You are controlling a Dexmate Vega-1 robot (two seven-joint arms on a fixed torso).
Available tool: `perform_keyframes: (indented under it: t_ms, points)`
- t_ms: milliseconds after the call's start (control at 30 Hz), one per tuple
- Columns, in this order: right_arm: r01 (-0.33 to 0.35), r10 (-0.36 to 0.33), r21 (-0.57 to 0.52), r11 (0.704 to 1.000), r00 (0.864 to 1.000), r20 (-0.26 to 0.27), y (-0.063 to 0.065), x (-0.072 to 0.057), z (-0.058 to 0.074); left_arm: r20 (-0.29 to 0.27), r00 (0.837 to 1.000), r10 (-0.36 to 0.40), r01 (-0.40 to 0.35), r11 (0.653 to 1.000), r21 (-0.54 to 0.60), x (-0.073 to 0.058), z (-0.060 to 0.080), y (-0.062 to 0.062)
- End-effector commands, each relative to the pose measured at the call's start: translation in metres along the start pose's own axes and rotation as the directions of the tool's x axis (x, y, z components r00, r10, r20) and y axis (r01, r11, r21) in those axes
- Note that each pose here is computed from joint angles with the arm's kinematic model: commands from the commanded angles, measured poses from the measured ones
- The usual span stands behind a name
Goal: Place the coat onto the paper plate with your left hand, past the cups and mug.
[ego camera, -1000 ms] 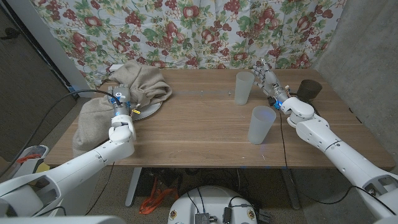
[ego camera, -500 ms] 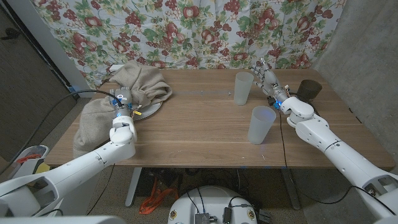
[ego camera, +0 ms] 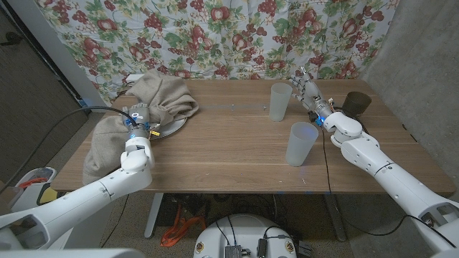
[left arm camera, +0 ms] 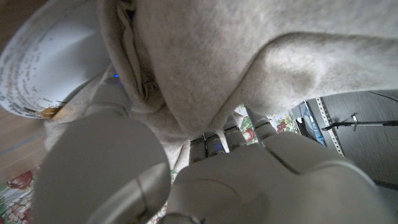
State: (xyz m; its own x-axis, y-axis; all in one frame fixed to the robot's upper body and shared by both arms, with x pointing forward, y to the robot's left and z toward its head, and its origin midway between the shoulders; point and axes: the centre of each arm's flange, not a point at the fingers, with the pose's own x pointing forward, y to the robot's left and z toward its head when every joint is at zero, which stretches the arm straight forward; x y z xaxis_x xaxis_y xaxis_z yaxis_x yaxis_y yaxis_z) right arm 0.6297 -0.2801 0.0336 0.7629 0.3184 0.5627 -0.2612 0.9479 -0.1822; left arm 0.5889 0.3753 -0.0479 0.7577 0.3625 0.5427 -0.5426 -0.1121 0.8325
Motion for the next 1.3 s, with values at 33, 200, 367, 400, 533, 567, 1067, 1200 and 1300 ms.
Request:
perform_keyframes:
  t_ms: [33, 200, 367, 400, 533, 567, 1067, 1200, 1300]
  points:
    - [-0.020, 0.020, -0.003, 1.000, 1.000, 0.003, 0.002, 0.002, 0.002, -0.046, 0.989, 0.141, -0.146, 0.981, -0.129, -0.016, -0.024, 0.050]
    - [-0.023, 0.023, 0.007, 1.000, 1.000, 0.002, 0.003, 0.001, 0.000, -0.079, 0.974, 0.211, -0.222, 0.960, -0.173, -0.022, -0.032, 0.068]
    - [-0.025, 0.025, 0.005, 1.000, 1.000, 0.000, 0.003, 0.000, -0.001, -0.093, 0.957, 0.275, -0.289, 0.938, -0.191, -0.028, -0.035, 0.080]
    - [-0.026, 0.026, 0.005, 1.000, 1.000, 0.000, 0.003, 0.000, -0.001, -0.096, 0.954, 0.283, -0.296, 0.936, -0.188, -0.028, -0.035, 0.082]
    - [-0.026, 0.026, 0.008, 1.000, 1.000, 0.001, 0.003, -0.001, -0.001, -0.098, 0.947, 0.305, -0.318, 0.930, -0.182, -0.029, -0.035, 0.086]
    - [-0.025, 0.025, 0.005, 1.000, 1.000, 0.000, 0.003, -0.002, -0.001, -0.096, 0.946, 0.310, -0.323, 0.929, -0.180, -0.029, -0.035, 0.087]
    - [-0.018, 0.018, 0.003, 1.000, 1.000, 0.001, 0.004, -0.008, 0.001, -0.082, 0.918, 0.389, -0.397, 0.895, -0.203, -0.035, -0.035, 0.105]
    - [-0.015, 0.015, 0.000, 1.000, 1.000, 0.006, 0.005, -0.009, 0.001, -0.075, 0.907, 0.415, -0.421, 0.878, -0.229, -0.038, -0.035, 0.111]
    - [-0.012, 0.012, 0.002, 1.000, 1.000, 0.008, 0.005, -0.011, 0.001, -0.072, 0.903, 0.424, -0.428, 0.870, -0.243, -0.040, -0.035, 0.114]
